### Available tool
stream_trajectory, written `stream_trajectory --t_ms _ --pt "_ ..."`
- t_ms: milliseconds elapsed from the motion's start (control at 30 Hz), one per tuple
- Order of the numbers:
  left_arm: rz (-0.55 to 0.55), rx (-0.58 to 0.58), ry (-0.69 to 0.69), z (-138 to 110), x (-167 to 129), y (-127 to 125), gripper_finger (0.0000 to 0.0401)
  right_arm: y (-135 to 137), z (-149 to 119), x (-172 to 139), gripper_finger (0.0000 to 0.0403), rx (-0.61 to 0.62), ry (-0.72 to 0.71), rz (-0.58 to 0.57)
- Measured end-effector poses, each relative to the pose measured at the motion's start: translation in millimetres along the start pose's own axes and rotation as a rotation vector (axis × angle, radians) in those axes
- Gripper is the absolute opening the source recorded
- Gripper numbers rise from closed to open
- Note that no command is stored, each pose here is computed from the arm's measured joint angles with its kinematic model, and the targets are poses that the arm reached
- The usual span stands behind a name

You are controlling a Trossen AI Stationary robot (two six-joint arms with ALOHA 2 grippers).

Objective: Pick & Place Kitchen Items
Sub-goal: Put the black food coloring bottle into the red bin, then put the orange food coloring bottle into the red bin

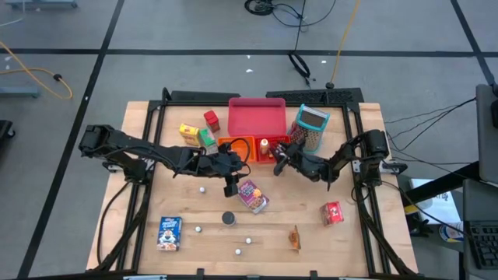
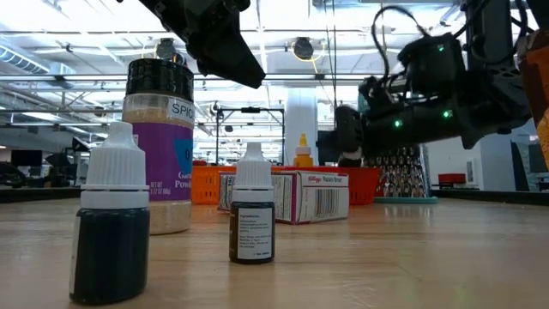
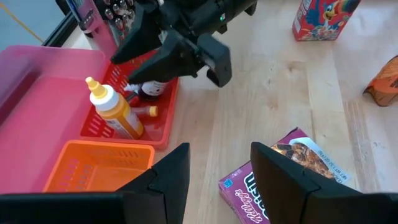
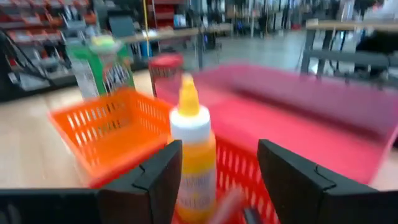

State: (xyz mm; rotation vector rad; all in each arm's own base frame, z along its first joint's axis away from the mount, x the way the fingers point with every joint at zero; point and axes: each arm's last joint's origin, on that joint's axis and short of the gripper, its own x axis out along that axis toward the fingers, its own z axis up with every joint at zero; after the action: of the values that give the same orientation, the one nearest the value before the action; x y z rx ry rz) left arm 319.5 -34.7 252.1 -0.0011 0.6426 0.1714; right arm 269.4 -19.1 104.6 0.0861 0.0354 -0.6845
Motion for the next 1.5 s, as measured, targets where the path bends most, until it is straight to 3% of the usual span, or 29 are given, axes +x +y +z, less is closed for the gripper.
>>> stream_trajectory --t_ms 333,700,1033,1333,1500 --pt "0.0 0.0 0.002 0 0 0 0.0173 14 38 -15 0.0199 -0.057 -0.126 0.066" --pt "-0.011 0.017 0.108 -12 -4 -9 0.0173 30 67 -45 0.0192 -0.103 -0.098 0.18" --pt "0.019 0.016 0.324 -37 -16 -24 0.0173 39 71 -61 0.0188 -0.126 -0.073 0.25" --pt "0.113 0.04 0.385 -55 -34 -49 0.0172 42 70 -65 0.0187 -0.128 -0.071 0.271" --pt "0.149 -0.008 0.378 -72 -44 -55 0.0172 42 70 -65 0.0187 -0.122 -0.069 0.271"
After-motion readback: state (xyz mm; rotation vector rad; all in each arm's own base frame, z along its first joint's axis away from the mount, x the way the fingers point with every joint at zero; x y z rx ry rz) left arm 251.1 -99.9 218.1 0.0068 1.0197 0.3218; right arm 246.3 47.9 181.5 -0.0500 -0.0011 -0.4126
